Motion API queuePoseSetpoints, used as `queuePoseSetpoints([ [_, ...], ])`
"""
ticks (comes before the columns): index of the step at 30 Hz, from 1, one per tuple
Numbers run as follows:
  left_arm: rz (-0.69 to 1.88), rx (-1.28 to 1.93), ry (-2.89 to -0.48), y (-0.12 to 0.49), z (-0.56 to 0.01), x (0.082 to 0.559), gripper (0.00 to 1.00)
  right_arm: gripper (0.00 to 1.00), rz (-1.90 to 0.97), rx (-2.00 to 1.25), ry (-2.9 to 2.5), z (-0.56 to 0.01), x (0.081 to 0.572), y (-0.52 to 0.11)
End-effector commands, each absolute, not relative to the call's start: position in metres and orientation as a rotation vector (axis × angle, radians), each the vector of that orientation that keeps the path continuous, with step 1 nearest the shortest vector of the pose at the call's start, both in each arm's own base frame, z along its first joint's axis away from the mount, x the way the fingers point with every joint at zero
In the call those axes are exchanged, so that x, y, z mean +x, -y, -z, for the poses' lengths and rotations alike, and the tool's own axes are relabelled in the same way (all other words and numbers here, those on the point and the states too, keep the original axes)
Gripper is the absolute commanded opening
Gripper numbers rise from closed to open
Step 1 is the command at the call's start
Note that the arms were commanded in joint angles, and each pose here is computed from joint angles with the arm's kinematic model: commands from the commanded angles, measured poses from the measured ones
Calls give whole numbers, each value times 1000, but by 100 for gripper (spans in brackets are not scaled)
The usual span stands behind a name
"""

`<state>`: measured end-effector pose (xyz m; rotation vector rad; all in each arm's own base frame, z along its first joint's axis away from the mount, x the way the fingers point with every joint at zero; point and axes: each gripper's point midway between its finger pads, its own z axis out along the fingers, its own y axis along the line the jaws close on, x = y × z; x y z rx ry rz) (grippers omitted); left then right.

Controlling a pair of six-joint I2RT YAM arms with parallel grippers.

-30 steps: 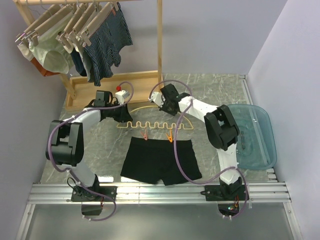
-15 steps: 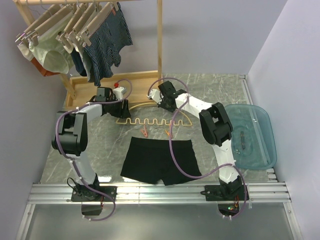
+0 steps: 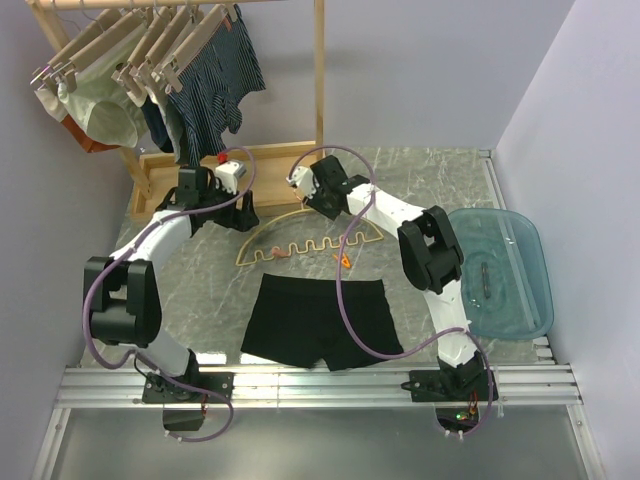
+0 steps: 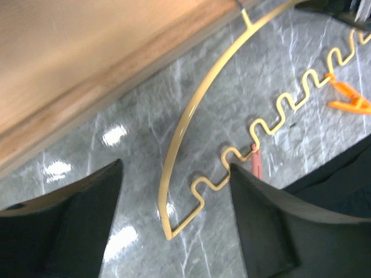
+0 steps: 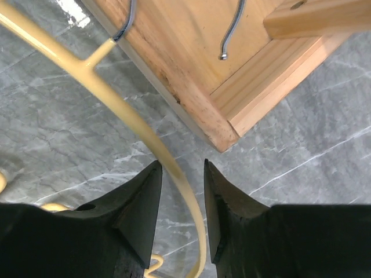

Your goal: Clip the underwear to the hanger

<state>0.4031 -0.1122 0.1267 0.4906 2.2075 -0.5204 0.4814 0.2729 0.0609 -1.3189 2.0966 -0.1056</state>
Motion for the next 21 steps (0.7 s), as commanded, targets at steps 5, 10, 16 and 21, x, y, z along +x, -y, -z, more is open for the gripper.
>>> queuePoseSetpoints([
  [5, 665, 590, -2157, 121, -142, 360, 74, 41, -26, -1176, -2090, -141, 457, -273],
  [10, 757, 650, -2103, 131, -138, 326, 70, 38, -254, -1153, -2125, -161, 418, -285],
  [16, 742, 584, -2130, 136, -129, 345, 63, 28, -503, -1124, -2234, -154, 385, -303],
  [21, 823, 531, -2204, 151, -112, 358, 56, 13, -583, -1131, -2316, -129, 372, -309],
])
